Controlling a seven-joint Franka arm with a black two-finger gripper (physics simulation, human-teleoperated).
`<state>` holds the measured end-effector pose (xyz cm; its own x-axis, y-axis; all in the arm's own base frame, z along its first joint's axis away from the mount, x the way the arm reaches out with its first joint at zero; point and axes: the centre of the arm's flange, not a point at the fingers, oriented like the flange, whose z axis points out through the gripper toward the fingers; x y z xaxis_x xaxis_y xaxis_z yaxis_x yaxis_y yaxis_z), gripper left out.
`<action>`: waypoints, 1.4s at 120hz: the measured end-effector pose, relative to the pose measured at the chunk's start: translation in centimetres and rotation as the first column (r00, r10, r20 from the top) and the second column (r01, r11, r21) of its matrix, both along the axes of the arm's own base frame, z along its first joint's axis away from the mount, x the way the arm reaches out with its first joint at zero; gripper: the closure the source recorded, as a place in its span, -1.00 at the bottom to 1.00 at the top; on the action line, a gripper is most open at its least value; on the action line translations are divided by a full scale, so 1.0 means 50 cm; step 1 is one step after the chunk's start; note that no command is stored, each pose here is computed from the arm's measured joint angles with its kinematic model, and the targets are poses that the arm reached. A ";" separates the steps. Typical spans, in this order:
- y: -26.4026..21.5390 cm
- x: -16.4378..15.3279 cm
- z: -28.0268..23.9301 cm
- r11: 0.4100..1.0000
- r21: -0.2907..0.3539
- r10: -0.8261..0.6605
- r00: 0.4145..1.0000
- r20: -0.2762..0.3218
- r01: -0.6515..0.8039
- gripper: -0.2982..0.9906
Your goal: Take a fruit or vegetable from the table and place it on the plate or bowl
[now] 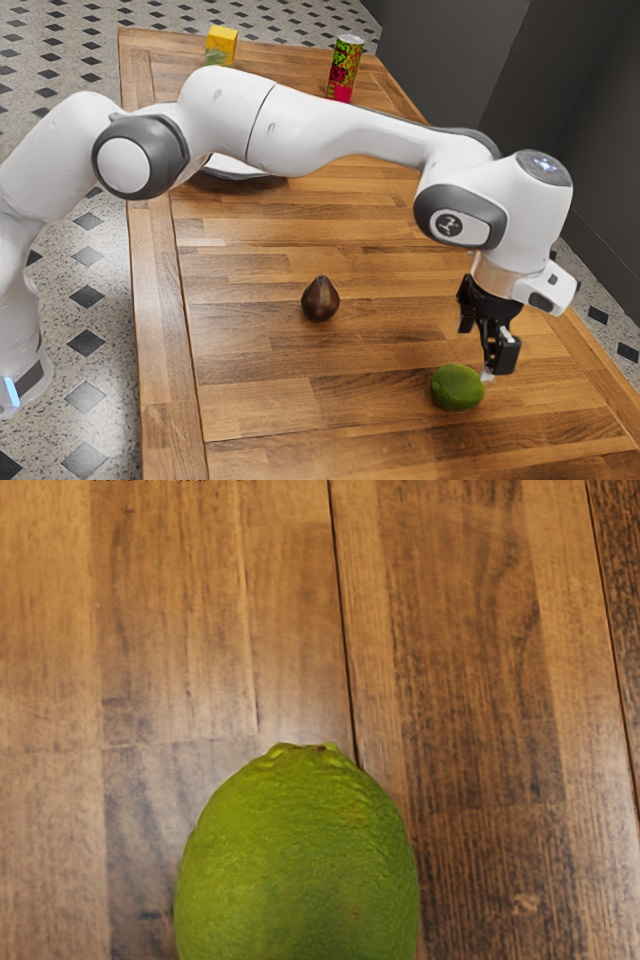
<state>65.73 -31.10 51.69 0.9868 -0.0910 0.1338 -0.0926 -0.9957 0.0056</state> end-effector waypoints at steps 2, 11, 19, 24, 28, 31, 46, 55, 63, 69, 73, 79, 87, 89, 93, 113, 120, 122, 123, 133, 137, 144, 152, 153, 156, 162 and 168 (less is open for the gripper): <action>0.002 0.000 -0.001 1.000 0.009 0.000 1.000 0.001 0.000 -0.54; 0.019 0.006 -0.007 0.999 0.047 0.012 1.000 0.000 -0.012 -0.54; 0.028 0.009 -0.015 0.997 0.070 0.018 1.000 -0.008 -0.017 -0.54; 0.031 0.009 -0.021 0.997 0.080 0.020 1.000 -0.015 -0.019 -0.54; 0.032 0.010 -0.024 0.996 0.085 0.021 1.000 -0.021 -0.019 -0.54; 0.032 0.010 -0.029 0.996 0.087 0.021 0.999 -0.026 -0.019 -0.54; 0.030 0.007 -0.038 0.997 0.078 0.023 0.998 -0.050 -0.019 -0.54; 0.028 0.006 -0.042 0.998 0.068 0.024 0.998 -0.064 -0.019 -0.54; 0.026 0.004 -0.046 0.998 0.059 0.024 0.997 -0.075 -0.019 -0.54; 0.024 0.004 -0.050 0.998 0.053 0.024 0.996 -0.084 -0.020 -0.54; 0.024 0.004 -0.054 0.999 0.049 0.025 0.996 -0.091 -0.021 -0.54; 0.023 0.005 -0.062 0.999 0.043 0.026 0.994 -0.102 -0.021 -0.54; 0.022 0.005 -0.070 0.999 0.036 0.026 0.993 -0.115 -0.022 -0.54; 0.021 0.005 -0.072 0.999 0.034 0.026 0.993 -0.118 -0.022 -0.54; 0.021 0.005 -0.076 0.999 0.030 0.026 0.992 -0.122 -0.023 -0.54; 0.019 0.012 -0.090 1.000 0.013 0.028 0.991 -0.129 -0.027 -0.54; 0.019 0.015 -0.090 1.000 0.006 0.029 0.992 -0.124 -0.028 -0.54; 0.019 0.015 -0.090 1.000 0.004 0.028 0.992 -0.122 -0.028 -0.54; 0.019 0.016 -0.090 1.000 0.003 0.029 0.992 -0.121 -0.028 -0.54; 0.018 0.019 -0.090 1.000 -0.006 0.029 0.993 -0.111 -0.030 -0.54; 0.018 0.021 -0.092 1.000 -0.008 0.029 0.994 -0.110 -0.030 -0.54; 0.017 0.024 -0.098 0.999 -0.012 0.029 0.994 -0.108 -0.030 -0.54; 0.017 0.028 -0.108 0.999 -0.015 0.030 0.994 -0.109 -0.032 -0.54; 0.017 0.029 -0.109 0.999 -0.015 0.030 0.994 -0.109 -0.032 -0.54; 0.018 0.030 -0.111 0.999 -0.016 0.031 0.994 -0.109 -0.033 -0.54; 0.019 0.032 -0.113 0.999 -0.019 0.031 0.994 -0.105 -0.034 -0.54; 0.019 0.034 -0.114 0.999 -0.022 0.032 0.994 -0.102 -0.034 -0.54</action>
<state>67.44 -30.15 45.99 0.9978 -0.0563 0.0344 -0.0575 -0.9977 0.0367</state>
